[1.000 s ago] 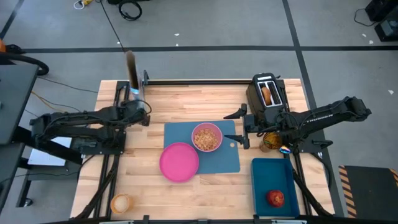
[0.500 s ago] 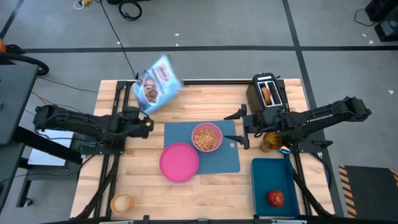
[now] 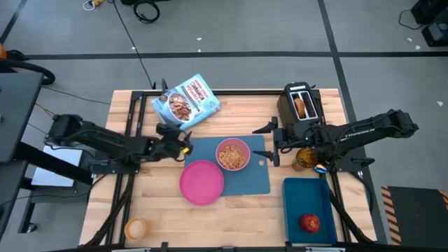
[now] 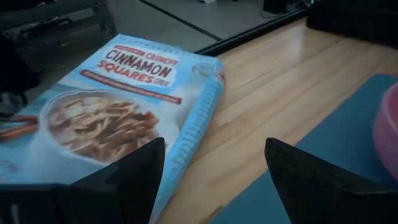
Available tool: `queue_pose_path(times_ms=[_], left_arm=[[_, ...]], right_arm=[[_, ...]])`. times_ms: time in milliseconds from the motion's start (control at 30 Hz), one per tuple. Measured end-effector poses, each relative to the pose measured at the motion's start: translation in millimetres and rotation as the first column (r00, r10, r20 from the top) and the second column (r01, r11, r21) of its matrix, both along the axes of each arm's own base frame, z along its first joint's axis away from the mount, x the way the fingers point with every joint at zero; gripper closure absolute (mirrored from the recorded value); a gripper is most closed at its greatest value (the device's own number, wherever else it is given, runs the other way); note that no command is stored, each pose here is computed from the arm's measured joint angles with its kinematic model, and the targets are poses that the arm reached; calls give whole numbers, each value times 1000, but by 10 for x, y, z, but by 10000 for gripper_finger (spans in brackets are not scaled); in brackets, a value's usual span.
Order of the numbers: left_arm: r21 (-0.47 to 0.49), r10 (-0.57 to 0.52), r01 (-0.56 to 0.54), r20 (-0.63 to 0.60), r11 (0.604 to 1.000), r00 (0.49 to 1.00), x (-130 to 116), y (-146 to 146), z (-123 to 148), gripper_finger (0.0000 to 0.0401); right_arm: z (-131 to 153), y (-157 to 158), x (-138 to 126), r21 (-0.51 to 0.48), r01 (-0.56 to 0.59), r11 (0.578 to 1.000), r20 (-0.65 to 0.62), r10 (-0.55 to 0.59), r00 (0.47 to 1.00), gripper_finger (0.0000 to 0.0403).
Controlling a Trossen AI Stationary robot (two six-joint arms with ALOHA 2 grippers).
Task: Arrange a breakfast setting
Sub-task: Put the toasted bread on the pink plate
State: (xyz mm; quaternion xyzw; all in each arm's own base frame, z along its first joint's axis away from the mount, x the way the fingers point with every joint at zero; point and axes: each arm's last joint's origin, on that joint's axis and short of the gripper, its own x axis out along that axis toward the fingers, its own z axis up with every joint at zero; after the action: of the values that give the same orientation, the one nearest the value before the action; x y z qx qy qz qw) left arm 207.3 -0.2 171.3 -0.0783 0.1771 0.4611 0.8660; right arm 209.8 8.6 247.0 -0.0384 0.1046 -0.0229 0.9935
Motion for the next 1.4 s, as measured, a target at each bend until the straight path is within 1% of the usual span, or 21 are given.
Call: queue_pose_path(times_ms=[100, 167, 200, 267, 367, 467, 567, 667, 767, 833, 967, 1033, 1100, 1267, 1400], left_arm=[[-30, 10, -11, -13, 999, 1000, 115, 124, -115, 115], [-34, 8, -8, -20, 999, 1000, 185, 192, -181, 115], [-31, 4, -5, -20, 1000, 1000, 223, 219, -210, 115], [-22, 1, -2, -52, 1000, 999, 291, 264, -246, 115], [-1, -6, 6, -94, 1000, 996, 401, 300, -248, 115], [22, -24, 26, -119, 999, 993, 456, 299, -219, 115], [31, -27, 30, -117, 999, 993, 457, 281, -194, 115], [56, -32, 38, -111, 998, 993, 436, 239, -138, 115], [76, -43, 51, -110, 996, 993, 419, 202, -84, 115], [67, -59, 65, -83, 996, 995, 415, 195, -35, 115], [37, -127, 130, -93, 991, 988, 419, 185, -29, 115], [33, -145, 149, -89, 988, 985, 425, 163, -26, 115], [31, -157, 160, -89, 987, 984, 426, 140, -27, 115], [35, -186, 190, -95, 981, 978, 429, 72, -27, 115], [38, -203, 207, -99, 978, 974, 429, 29, -27, 115]], right_arm=[[-18, -5, -5, 2, 6, 1000, -19, -6, 1000, 30], [-42, -20, -10, 1, 20, 1000, -45, -20, 999, 30], [-49, -33, -13, -3, 36, 999, -65, -36, 997, 30], [-19, -78, -25, -28, 100, 995, -146, -103, 984, 30], [160, -162, -50, -71, 236, 969, -246, -247, 937, 30], [379, -261, -116, -101, 364, 926, -324, -377, 868, 30], [570, -385, -241, -98, 506, 857, -401, -500, 768, 30], [602, -488, -390, -71, 625, 777, -492, -572, 656, 35], [559, -583, -542, -62, 737, 673, -554, -637, 536, 52], [544, -646, -633, -70, 794, 604, -576, -674, 462, 68], [559, -774, -728, -55, 864, 501, -567, -728, 386, 103], [547, -855, -775, -54, 901, 431, -575, -751, 325, 121], [535, -927, -815, -44, 929, 368, -584, -764, 275, 139], [485, -1048, -868, -16, 958, 285, -627, -749, 212, 177], [350, -1130, -889, 7, 968, 251, -669, -718, 191, 198]])
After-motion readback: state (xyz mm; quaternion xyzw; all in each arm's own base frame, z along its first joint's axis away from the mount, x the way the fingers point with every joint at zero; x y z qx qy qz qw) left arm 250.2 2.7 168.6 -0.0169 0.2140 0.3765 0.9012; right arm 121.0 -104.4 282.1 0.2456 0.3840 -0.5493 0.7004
